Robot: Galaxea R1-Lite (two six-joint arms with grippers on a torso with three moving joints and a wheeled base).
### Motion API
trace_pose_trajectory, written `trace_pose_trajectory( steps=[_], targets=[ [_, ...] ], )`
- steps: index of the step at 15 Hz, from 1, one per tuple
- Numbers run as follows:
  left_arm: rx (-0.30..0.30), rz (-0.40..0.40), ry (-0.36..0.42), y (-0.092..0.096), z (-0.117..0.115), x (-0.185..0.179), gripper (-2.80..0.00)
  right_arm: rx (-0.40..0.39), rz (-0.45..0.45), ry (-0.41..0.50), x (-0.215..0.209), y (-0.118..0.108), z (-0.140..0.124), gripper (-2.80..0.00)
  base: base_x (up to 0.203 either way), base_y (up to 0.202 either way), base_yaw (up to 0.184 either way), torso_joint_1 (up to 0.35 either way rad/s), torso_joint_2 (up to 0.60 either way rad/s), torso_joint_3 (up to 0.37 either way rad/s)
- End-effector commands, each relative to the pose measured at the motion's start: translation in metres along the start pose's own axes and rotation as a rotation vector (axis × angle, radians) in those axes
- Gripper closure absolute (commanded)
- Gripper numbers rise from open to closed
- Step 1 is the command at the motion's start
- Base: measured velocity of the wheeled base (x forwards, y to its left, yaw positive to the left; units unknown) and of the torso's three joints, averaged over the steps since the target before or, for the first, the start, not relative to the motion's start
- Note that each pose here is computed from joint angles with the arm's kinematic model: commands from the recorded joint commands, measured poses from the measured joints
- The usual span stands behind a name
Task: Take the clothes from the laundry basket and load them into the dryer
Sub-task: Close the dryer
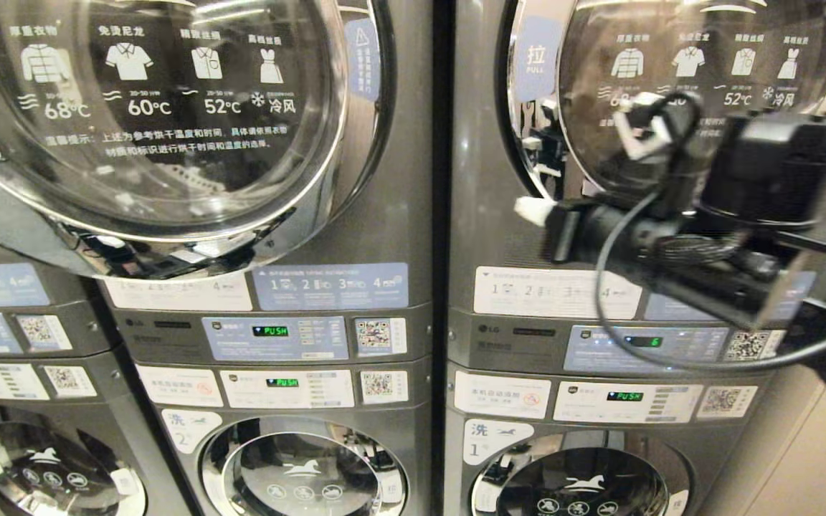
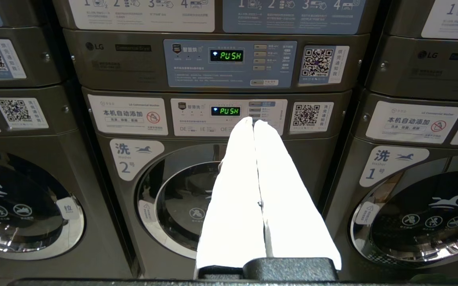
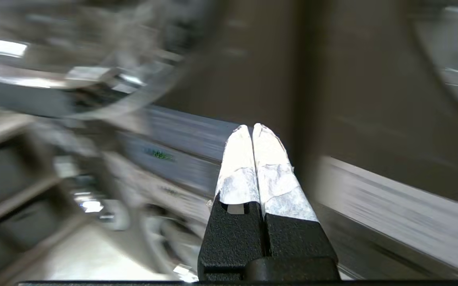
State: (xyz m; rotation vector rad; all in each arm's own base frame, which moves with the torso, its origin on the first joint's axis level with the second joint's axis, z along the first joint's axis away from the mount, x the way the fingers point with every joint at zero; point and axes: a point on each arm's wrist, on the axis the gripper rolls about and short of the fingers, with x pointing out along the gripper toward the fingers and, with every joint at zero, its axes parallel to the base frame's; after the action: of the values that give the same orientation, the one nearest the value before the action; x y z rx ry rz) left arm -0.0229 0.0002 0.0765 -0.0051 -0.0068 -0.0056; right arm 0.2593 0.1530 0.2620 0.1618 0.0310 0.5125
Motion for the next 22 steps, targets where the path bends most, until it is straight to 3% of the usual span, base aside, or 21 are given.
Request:
trace_pose_trajectory(
  steps=[1,4,7,10,14,18,22],
  targets=[
    [-0.001,0.001,-0.001,0.000,0.000,0.000,0.00,-0.019,-0.114,-0.075,-0.083,-0.039,0.016,0.00,0.000,0.000,0.000,0.000,0.00,0.000],
    [-0.001,0.001,-0.001,0.000,0.000,0.000,0.00,-0.064,-0.259,0.005,-0.157,-0.057,-0.030,0.00,0.000,0.000,0.000,0.000,0.00,0.000],
    [-0.001,0.001,-0.001,0.000,0.000,0.000,0.00,-0.169,-0.406,0.054,-0.214,-0.054,-0.074,0.00,0.000,0.000,0.000,0.000,0.00,0.000],
    [0.000,0.001,-0.001,0.000,0.000,0.000,0.00,-0.205,-0.454,0.127,-0.252,-0.049,-0.120,0.00,0.000,0.000,0.000,0.000,0.00,0.000],
    [0.000,0.001,-0.001,0.000,0.000,0.000,0.00,-0.212,-0.487,0.214,-0.285,-0.041,-0.154,0.00,0.000,0.000,0.000,0.000,0.00,0.000],
    [-0.001,0.001,-0.001,0.000,0.000,0.000,0.00,-0.244,-0.493,0.168,-0.310,-0.030,-0.175,0.00,0.000,0.000,0.000,0.000,0.00,0.000],
    [0.000,0.001,-0.001,0.000,0.000,0.000,0.00,-0.305,-0.489,0.018,-0.323,-0.023,-0.181,0.00,0.000,0.000,0.000,0.000,0.00,0.000]
  ],
)
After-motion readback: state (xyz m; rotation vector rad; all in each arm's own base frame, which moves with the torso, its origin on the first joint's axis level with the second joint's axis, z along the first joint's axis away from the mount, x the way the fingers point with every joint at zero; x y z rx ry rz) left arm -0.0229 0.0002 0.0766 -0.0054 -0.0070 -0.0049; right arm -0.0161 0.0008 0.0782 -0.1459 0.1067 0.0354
